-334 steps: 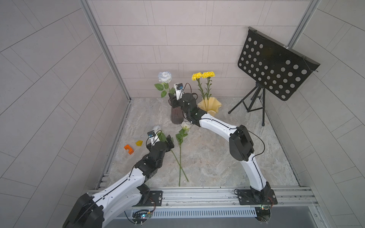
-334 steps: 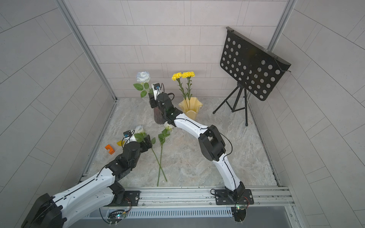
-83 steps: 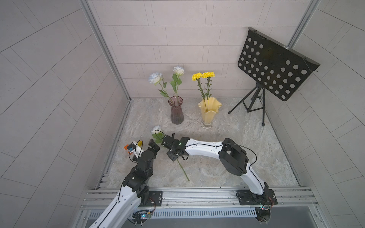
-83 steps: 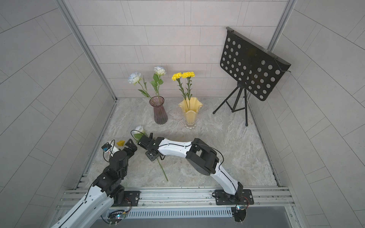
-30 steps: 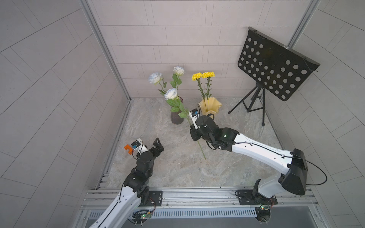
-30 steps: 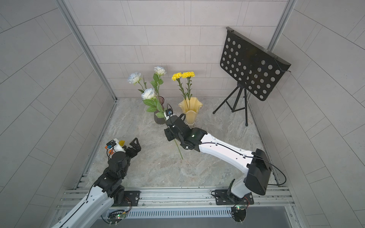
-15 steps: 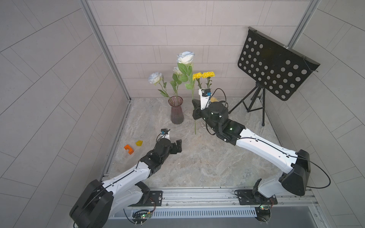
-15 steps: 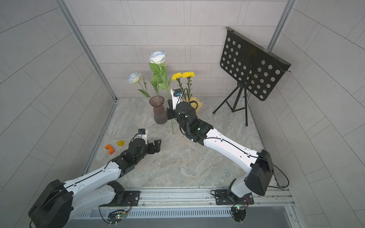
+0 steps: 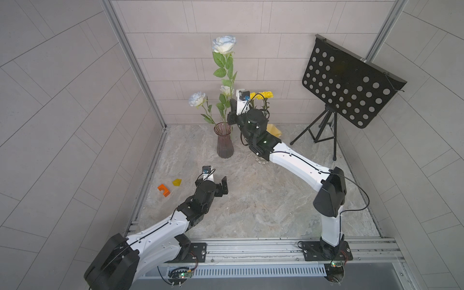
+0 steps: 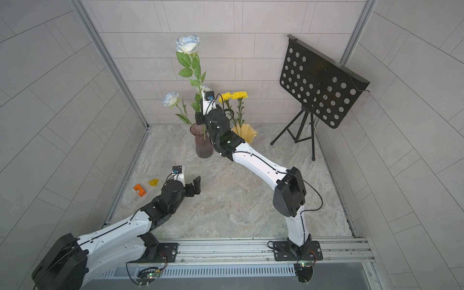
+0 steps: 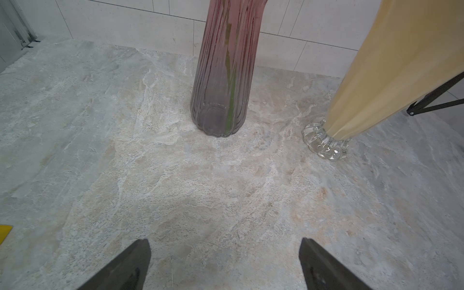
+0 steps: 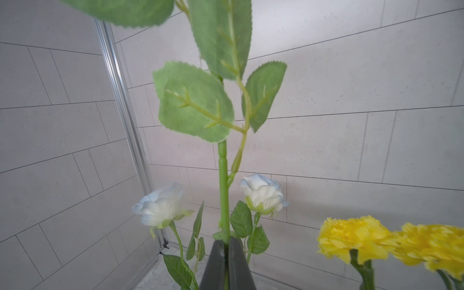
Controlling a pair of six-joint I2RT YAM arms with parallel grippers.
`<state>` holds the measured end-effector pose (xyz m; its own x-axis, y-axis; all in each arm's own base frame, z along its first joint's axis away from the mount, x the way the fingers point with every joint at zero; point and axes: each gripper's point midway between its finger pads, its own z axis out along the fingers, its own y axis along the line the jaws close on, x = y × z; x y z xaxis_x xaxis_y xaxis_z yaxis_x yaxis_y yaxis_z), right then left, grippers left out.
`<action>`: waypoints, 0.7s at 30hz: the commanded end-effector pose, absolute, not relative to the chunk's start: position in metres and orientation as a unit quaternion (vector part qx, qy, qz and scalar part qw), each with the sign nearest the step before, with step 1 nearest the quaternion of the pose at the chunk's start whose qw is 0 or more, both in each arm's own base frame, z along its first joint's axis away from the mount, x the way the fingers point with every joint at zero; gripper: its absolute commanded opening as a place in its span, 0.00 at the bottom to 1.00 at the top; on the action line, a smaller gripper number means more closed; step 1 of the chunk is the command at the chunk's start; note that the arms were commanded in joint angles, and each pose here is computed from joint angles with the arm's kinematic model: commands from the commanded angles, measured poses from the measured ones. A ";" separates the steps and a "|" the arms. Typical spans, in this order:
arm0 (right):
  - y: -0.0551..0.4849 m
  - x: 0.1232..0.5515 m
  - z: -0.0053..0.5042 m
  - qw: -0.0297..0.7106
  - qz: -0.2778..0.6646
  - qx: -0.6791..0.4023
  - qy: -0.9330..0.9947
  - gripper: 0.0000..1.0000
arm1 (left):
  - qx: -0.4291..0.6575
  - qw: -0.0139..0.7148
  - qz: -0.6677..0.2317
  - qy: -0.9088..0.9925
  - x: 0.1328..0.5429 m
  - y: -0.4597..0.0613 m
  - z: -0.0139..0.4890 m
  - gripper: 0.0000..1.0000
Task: Arrange the flowers in different vases according to their colors
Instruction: Insert the flower into the vase.
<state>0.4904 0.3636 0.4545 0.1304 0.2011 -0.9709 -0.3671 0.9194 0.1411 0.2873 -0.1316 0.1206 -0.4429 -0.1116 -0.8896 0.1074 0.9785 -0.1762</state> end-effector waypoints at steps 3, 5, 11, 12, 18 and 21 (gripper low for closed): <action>0.374 0.518 0.469 0.771 0.191 -0.061 0.604 0.00 | 0.009 0.528 -0.098 0.843 0.290 -0.135 0.125 1.00; 0.382 0.528 0.466 0.774 0.195 -0.064 0.599 0.00 | 0.004 0.534 -0.094 0.840 0.290 -0.131 0.128 1.00; 0.402 0.555 0.429 0.775 0.193 -0.069 0.597 0.00 | -0.017 0.559 -0.094 0.824 0.288 -0.122 0.139 1.00; 0.404 0.558 0.424 0.774 0.194 -0.068 0.599 0.00 | -0.018 0.561 -0.094 0.822 0.288 -0.121 0.140 1.00; 0.414 0.560 0.395 0.763 0.199 -0.084 0.609 0.00 | -0.021 0.564 -0.093 0.821 0.289 -0.120 0.141 1.00; 0.413 0.560 0.387 0.760 0.190 -0.090 0.615 0.00 | -0.020 0.562 -0.093 0.822 0.288 -0.120 0.140 1.00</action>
<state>0.5690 0.4176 0.3583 0.1096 0.1411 -0.9839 -0.3857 0.9183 0.0887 0.2890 -0.1228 0.1406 -0.3771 -0.1426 -0.9151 0.0773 0.9798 -0.1846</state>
